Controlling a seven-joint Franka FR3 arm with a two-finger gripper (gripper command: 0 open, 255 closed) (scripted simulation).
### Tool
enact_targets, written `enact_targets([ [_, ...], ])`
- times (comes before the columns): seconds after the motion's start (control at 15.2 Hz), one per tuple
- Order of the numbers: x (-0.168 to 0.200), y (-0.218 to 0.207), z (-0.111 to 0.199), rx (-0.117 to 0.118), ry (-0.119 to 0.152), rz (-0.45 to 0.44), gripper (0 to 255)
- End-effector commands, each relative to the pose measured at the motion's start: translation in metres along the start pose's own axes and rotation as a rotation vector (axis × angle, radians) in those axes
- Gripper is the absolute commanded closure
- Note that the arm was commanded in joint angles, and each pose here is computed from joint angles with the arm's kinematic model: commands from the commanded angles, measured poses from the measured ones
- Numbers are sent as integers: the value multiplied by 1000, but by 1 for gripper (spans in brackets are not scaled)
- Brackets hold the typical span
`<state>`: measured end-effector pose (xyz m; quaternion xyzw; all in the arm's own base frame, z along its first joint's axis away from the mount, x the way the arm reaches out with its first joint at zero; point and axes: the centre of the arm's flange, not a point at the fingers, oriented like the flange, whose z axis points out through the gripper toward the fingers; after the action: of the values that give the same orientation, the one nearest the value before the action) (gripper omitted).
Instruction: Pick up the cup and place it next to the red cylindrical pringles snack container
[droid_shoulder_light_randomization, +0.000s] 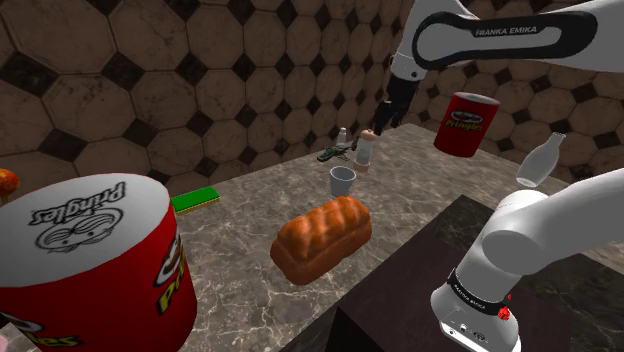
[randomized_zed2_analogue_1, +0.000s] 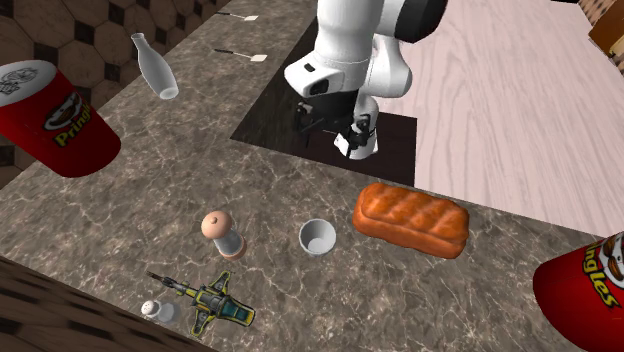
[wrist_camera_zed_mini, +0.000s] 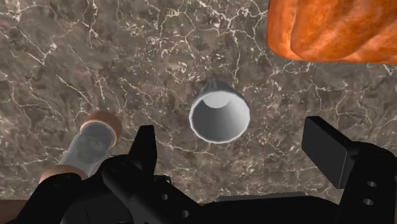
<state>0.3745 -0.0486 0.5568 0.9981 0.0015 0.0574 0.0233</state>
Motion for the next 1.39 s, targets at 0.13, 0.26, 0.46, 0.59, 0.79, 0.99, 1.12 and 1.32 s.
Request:
enact_targets([
  [0.13,23,20,45,57,-20,-11,0],
  [0.26,36,29,69,86,-30,-17,0],
  [0.46,55,41,106,129,-46,-25,0],
  [0.59,67,48,130,158,-57,-31,0],
  [0.79,85,57,168,201,-72,-39,0],
  [0.99,102,64,207,244,-88,-47,0],
  [1.12,106,64,222,255,-92,-49,0],
  [1.32,104,60,237,255,-92,-49,0],
])
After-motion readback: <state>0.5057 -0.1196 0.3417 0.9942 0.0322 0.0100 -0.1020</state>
